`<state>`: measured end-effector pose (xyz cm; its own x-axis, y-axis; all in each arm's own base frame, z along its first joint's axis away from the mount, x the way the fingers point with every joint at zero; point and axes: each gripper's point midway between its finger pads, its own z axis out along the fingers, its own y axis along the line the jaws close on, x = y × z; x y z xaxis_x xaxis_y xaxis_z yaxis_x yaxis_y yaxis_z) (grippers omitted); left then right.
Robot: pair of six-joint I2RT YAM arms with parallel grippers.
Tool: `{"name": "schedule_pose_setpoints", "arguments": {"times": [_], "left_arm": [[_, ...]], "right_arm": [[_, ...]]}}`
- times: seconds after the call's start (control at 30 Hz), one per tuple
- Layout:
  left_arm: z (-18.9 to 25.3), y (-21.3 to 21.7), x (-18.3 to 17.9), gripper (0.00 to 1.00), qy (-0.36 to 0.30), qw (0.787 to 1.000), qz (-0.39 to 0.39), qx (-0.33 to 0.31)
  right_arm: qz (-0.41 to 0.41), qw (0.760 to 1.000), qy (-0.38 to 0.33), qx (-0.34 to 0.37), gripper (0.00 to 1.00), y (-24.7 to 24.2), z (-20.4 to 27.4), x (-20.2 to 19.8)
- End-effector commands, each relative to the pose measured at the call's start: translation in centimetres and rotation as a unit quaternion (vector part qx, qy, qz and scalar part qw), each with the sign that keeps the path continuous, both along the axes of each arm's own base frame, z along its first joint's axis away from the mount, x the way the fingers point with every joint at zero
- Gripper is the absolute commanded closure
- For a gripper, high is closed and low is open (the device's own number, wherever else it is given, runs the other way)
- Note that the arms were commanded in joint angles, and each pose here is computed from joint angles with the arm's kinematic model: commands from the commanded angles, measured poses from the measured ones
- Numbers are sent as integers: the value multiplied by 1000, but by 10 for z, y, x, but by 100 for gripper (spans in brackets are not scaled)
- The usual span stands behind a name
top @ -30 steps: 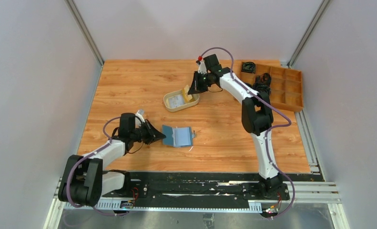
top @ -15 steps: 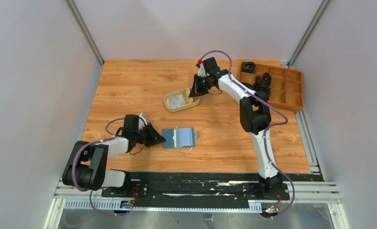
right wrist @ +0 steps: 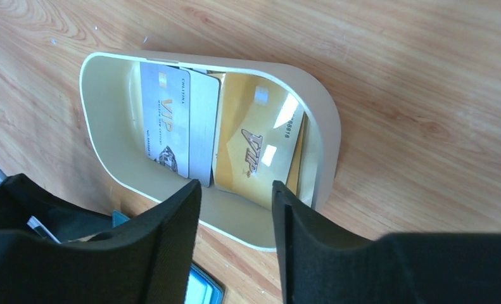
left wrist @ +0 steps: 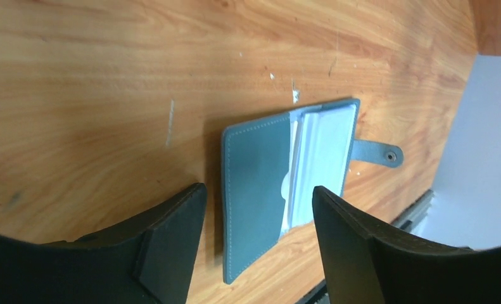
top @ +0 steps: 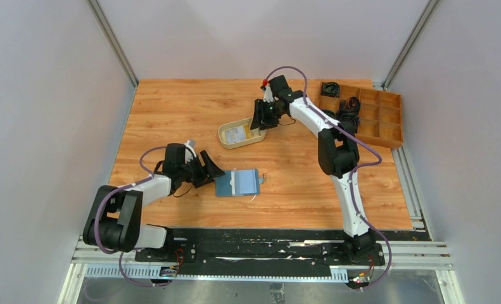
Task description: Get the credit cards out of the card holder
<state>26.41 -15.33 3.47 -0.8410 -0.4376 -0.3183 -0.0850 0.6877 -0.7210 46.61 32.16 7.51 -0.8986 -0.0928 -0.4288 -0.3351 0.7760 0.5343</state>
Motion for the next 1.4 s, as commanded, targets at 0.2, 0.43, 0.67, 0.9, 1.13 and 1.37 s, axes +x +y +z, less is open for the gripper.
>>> {"name": "schedule_pose_setpoints", "arguments": {"times": [0.2, 0.43, 0.67, 0.9, 1.13, 1.37], "left_arm": [[22, 64, 15, 0, -22, 978, 68, 195], [35, 61, 31, 0, -40, 979, 65, 191], [78, 83, 46, 0, -111, 959, 100, 241], [101, 89, 49, 0, -146, 951, 119, 246], [114, 100, 51, 0, -154, 941, 137, 268], [122, 107, 52, 0, -154, 935, 146, 286]], "right_arm": [[-6, 990, -134, -48, 36, -27, 101, 4], [-59, 970, -235, -23, 30, -60, 138, -33], [-146, 962, -225, -46, 28, -115, 109, -95], [-168, 953, -239, -84, 28, -153, 89, -133], [-162, 948, -259, -91, 27, -164, 91, -144], [-105, 954, -276, -47, 28, -147, 91, -154]]}}
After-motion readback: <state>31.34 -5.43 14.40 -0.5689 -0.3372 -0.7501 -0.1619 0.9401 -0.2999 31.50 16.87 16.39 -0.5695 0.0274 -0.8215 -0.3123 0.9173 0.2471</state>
